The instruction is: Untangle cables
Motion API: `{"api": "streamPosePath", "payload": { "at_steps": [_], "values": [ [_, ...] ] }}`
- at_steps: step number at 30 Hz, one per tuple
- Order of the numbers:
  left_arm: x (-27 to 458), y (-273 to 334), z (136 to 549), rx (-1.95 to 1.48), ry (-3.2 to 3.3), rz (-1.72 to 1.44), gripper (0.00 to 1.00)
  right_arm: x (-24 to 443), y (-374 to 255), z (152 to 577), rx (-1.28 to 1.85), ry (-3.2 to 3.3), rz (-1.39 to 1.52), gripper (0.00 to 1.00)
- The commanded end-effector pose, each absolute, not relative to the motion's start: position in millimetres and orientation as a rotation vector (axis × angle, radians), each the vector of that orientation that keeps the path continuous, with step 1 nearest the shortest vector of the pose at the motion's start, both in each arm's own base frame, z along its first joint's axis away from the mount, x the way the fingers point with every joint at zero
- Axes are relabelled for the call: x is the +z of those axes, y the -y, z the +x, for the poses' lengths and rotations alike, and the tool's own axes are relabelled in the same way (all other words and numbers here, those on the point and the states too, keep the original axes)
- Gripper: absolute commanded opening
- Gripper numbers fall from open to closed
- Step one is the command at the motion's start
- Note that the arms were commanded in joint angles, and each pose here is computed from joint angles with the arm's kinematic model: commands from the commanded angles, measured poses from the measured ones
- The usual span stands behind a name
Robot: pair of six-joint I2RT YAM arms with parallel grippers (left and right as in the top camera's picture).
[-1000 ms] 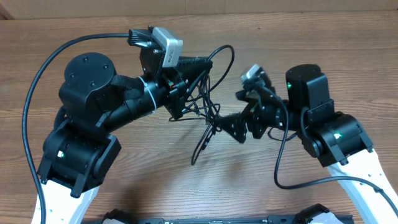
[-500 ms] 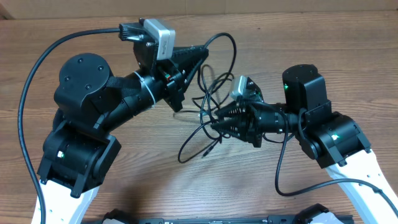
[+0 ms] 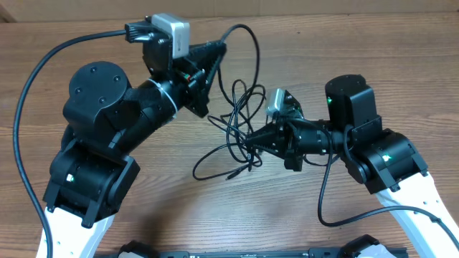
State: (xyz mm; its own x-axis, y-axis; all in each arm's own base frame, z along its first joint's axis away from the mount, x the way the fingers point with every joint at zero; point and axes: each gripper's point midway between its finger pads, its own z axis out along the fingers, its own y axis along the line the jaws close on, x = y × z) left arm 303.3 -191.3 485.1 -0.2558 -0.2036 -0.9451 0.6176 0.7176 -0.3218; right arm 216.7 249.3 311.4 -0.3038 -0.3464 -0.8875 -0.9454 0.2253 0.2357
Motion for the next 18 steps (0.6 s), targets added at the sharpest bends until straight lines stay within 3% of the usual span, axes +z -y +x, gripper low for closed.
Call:
{"api": "streamPosePath", "payload": {
  "at_steps": [1,12,18],
  "values": [
    [492,147,324,-0.587,-1.657,0.099,0.04,307,-242,229,0.966,-1.887,-1.123,0.04],
    [463,66,334,-0.164,-1.727,-0.260,0.04,238,-146,272,0.300,-2.420,-0.622,0.04],
    [458,45,326,-0.057,-1.734,-0.326,0.04,234,-108,285,0.195,-2.488,-0.356,0.04]
  ]
}}
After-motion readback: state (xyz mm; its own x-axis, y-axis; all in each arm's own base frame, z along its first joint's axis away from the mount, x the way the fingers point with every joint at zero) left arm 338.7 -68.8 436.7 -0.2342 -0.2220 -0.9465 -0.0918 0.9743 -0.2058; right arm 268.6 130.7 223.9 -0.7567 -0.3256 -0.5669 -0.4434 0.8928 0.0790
